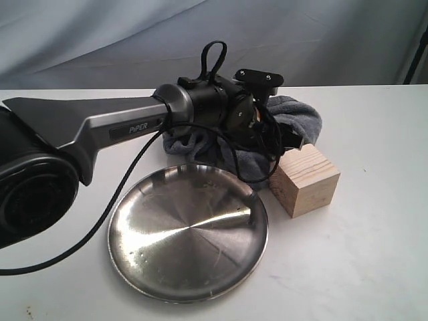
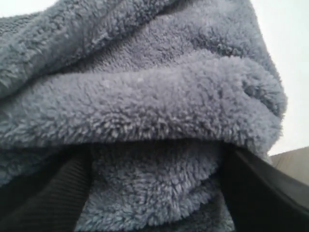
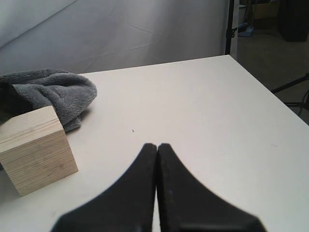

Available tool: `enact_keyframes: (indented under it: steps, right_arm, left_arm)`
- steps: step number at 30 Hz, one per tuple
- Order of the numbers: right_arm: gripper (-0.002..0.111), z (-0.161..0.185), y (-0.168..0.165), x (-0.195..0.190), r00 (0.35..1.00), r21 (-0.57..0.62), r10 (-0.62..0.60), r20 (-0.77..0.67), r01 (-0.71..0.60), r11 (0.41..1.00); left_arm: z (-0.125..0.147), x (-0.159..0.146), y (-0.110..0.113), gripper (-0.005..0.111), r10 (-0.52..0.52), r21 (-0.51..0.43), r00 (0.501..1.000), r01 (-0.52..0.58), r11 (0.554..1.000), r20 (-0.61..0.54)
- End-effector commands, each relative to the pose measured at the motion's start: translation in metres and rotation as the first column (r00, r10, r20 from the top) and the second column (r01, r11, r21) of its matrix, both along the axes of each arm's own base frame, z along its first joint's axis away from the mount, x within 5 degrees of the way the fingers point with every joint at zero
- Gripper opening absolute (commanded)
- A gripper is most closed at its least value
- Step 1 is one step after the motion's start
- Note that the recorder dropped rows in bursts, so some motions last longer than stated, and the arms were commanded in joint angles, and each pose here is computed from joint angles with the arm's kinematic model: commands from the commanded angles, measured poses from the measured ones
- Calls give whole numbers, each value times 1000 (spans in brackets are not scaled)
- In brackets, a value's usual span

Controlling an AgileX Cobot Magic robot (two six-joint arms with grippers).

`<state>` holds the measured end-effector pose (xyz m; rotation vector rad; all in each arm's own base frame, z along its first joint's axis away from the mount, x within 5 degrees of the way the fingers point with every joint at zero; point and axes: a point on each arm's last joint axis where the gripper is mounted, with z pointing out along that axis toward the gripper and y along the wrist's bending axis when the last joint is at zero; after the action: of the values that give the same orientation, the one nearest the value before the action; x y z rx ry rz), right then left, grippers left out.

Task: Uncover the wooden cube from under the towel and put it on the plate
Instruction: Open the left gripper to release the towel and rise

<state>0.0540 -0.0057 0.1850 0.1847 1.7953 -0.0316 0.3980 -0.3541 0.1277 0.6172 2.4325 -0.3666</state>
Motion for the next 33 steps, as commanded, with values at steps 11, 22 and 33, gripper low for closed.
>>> enact_keyframes:
  steps: [11,22,33]
  right_arm:
    - [0,0,0,0,1000,1,-3,4,3,1000]
    - [0,0,0,0,1000,1,-3,4,3,1000]
    - [0,0,0,0,1000,1,-3,4,3,1000]
  left_arm:
    - [-3,8,9,0,-45,102,997,37,994,70]
    - [-10,38,66,0,102,192,994,-94,977,-32]
    - [-10,47,81,0,159,179,986,-148,973,-48]
